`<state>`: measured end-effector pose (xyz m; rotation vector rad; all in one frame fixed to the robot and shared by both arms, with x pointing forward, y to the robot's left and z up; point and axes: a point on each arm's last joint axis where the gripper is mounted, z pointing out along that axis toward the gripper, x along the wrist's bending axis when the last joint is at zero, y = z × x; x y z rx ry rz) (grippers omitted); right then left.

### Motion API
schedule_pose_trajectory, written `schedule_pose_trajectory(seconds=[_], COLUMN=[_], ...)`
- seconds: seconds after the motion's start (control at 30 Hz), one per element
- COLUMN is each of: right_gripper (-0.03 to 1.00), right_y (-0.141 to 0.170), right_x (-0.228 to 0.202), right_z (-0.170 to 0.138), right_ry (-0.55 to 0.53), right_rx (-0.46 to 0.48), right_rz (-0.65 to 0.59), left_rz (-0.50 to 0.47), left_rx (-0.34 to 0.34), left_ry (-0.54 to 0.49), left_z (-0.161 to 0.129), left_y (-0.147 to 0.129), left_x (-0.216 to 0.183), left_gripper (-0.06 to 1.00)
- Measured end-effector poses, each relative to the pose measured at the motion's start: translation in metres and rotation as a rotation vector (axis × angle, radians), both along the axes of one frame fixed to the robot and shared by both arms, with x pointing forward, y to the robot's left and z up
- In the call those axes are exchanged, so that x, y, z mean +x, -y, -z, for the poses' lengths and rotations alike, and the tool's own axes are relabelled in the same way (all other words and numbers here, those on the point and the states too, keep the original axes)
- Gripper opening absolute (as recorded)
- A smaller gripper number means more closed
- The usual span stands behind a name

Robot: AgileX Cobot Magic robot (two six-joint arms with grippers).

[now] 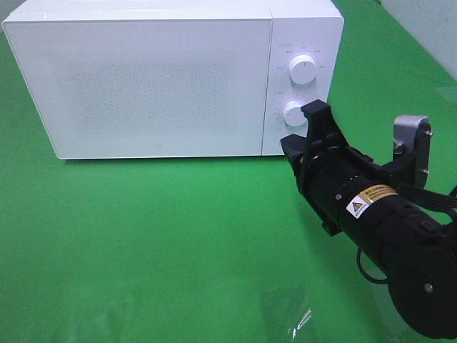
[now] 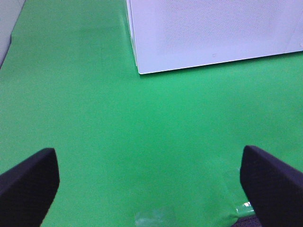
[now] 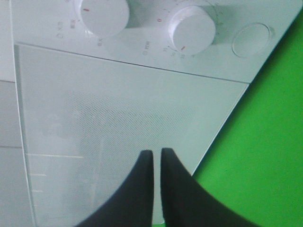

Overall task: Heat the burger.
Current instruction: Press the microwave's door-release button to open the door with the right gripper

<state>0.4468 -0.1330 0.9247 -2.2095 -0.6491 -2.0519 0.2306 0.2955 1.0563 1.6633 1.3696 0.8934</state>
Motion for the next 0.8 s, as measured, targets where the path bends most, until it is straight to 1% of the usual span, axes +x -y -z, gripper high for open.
schedule_pose_trajectory(seconds=[0.03, 0.07, 0.1, 0.13, 0.17, 0.2, 0.37, 0.5, 0.67, 0.8], right_gripper=[0.04, 0.04, 0.04, 0.04, 0.04, 0.04, 0.04, 0.03, 0.01, 0.0], right_y=[0.0, 0.0, -0.001, -0.001, -0.001, -0.001, 0.0, 0.006, 0.008, 0.012], right_x=[0.0, 0.0, -0.001, -0.002, -0.002, -0.002, -0.002, 0.006, 0.012, 0.026], right_z=[0.001, 0.001, 0.004, 0.007, 0.007, 0.011, 0.013, 0.025, 0.029, 0.033], right_ry=[-0.042, -0.042, -0.094, -0.153, -0.153, -0.199, -0.225, -0.269, -0.278, -0.272], right_rx=[0.089, 0.089, 0.15, 0.189, 0.189, 0.212, 0.228, 0.215, 0.223, 0.233], right_rz=[0.008, 0.008, 0.015, 0.021, 0.021, 0.031, 0.049, 0.102, 0.129, 0.171], left_rz=[0.0, 0.0, 0.0, 0.0, 0.0, 0.0, 0.0, 0.0, 0.0, 0.0], left_rx=[0.0, 0.0, 0.0, 0.0, 0.0, 0.0, 0.0, 0.0, 0.0, 0.0], left_ry=[0.0, 0.0, 0.0, 0.0, 0.0, 0.0, 0.0, 0.0, 0.0, 0.0], left_z=[0.0, 0.0, 0.0, 0.0, 0.0, 0.0, 0.0, 0.0, 0.0, 0.0], left_y=[0.0, 0.0, 0.0, 0.0, 0.0, 0.0, 0.0, 0.0, 0.0, 0.0], left_x=[0.0, 0.0, 0.0, 0.0, 0.0, 0.0, 0.0, 0.0, 0.0, 0.0], left_gripper=[0.96, 0.96, 0.96, 0.96, 0.96, 0.96, 0.96, 0.96, 0.96, 0.96])
